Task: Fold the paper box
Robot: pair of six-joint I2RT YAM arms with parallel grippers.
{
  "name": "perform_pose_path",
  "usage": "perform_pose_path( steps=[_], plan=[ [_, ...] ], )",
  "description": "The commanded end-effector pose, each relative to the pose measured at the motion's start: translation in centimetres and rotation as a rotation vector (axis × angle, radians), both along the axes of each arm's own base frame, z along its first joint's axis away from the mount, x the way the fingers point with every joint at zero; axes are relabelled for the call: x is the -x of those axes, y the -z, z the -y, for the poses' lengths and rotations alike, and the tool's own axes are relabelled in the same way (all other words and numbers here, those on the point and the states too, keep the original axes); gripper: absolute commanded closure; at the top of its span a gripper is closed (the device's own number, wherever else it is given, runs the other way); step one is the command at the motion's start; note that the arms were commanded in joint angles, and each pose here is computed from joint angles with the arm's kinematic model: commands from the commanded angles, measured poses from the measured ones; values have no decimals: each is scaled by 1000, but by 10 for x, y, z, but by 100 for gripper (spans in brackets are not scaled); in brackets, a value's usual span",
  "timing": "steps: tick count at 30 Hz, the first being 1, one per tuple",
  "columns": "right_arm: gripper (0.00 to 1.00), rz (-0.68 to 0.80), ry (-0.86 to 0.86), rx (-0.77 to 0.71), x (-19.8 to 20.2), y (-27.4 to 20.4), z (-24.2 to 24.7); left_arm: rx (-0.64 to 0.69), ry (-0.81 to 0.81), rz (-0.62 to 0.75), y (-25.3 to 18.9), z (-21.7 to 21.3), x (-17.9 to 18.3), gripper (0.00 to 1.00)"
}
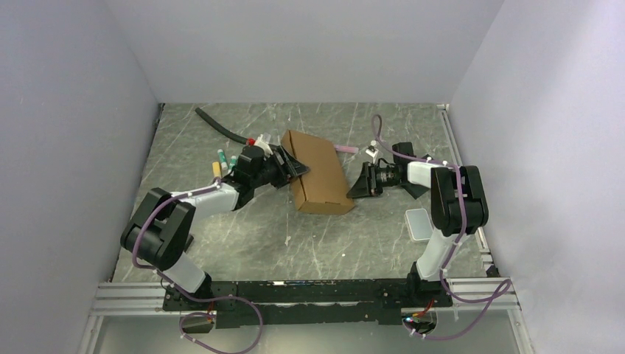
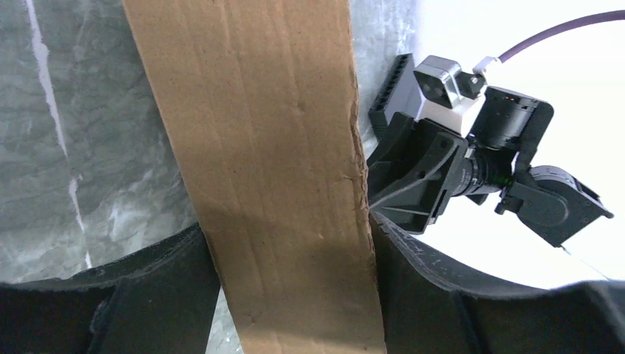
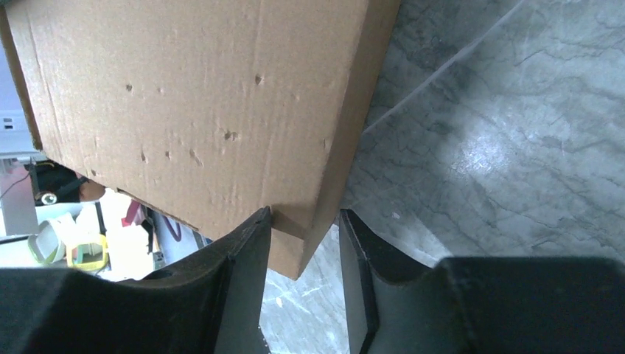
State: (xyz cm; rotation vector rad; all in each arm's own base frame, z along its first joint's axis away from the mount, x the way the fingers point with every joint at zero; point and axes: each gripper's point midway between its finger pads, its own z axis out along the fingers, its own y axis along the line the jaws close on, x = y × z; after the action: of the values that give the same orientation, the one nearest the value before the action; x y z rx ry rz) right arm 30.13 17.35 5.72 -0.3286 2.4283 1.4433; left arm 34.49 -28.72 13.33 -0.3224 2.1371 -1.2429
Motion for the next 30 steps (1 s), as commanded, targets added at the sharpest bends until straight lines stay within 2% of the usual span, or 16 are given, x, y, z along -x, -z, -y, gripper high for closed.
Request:
perform_pose_path(
  steps=[1,2,7,11,14,18,22,26,30],
  plan=[
    [55,31,-38,33,2,5,-2,-97,26,34,-8,-1,-3,31],
    [52,33,-38,33,1,4,-2,-111,29,44,-11,-1,-4,37],
    [31,70,-57,21,-1,-11,-1,-225,35,126,-31,-13,-8,49],
    [13,143,-63,19,-6,-35,12,-399,55,188,-54,-34,-5,52],
    [6,233,-64,47,-9,-52,24,-552,90,275,-81,-51,-7,53],
    [4,310,-9,71,-16,-71,50,-721,176,354,-120,-63,-8,58],
    [4,370,32,107,-18,-82,63,-903,300,441,-142,-51,-2,61],
    [4,398,54,115,-19,-89,70,-1127,449,529,-128,-21,13,64],
    [4,405,73,119,-20,-92,77,-1349,458,557,-99,-1,15,64]
  ],
)
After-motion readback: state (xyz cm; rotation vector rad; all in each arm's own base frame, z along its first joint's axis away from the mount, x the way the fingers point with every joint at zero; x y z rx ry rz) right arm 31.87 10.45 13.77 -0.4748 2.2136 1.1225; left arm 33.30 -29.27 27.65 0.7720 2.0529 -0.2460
